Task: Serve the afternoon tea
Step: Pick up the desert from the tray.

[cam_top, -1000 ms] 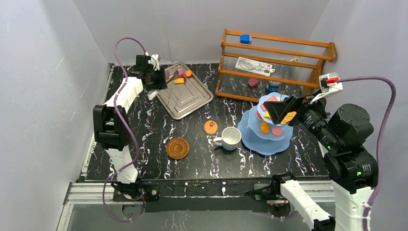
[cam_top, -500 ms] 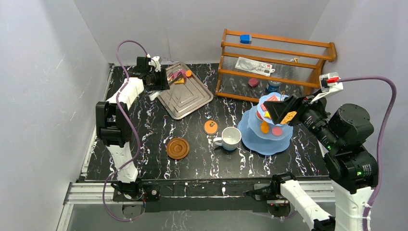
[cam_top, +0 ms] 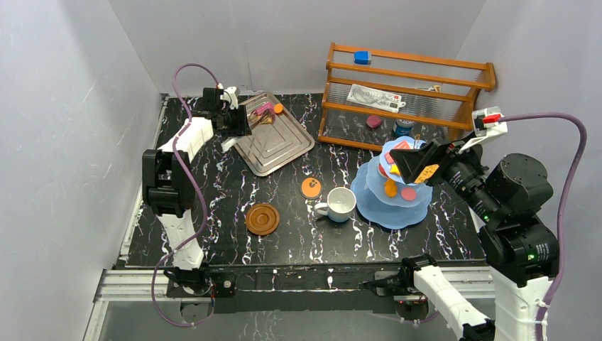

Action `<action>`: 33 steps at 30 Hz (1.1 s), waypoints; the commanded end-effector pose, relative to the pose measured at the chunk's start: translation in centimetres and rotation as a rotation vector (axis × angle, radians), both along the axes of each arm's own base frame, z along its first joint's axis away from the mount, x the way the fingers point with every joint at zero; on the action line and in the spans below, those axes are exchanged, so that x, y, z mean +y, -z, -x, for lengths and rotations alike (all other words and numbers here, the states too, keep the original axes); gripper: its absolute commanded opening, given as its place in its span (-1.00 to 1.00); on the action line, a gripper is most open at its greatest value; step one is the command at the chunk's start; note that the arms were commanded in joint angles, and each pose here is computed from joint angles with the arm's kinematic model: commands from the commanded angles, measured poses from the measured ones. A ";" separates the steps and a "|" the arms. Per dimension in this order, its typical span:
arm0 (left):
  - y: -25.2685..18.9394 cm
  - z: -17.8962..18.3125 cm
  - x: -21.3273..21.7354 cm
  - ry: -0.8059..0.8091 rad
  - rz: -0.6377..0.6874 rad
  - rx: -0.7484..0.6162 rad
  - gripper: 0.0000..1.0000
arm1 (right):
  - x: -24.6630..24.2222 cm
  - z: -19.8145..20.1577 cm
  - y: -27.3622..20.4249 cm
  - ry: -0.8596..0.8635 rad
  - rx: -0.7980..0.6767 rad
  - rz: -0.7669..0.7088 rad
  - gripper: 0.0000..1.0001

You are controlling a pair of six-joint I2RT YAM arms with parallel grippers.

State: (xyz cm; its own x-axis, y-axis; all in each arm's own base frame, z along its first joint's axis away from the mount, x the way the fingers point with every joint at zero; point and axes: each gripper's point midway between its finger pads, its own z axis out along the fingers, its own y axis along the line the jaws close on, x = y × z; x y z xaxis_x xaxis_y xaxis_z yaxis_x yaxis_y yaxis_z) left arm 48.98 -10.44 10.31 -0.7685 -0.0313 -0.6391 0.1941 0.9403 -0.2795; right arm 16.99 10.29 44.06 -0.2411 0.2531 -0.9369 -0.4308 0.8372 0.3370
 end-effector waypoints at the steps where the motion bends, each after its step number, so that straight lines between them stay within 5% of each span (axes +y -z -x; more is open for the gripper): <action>1: -1.2 -0.8 0.3 -0.007 0.001 -0.053 -0.09 | -0.4 0.4 -2.5 0.013 -0.088 -0.008 0.97; 33: -0.1 1.3 -0.8 0.005 0.070 0.015 -0.13 | -0.4 0.2 -2.1 0.012 -0.090 0.001 0.97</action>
State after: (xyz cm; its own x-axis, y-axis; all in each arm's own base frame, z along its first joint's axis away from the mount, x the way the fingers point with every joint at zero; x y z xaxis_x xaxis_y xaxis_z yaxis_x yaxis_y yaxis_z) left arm 48.26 -10.62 8.27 -0.7918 -0.0532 -0.6085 0.1724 0.9363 -0.3061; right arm 16.94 10.17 44.26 -0.2301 0.2458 -0.9416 -0.4321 0.8412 0.3251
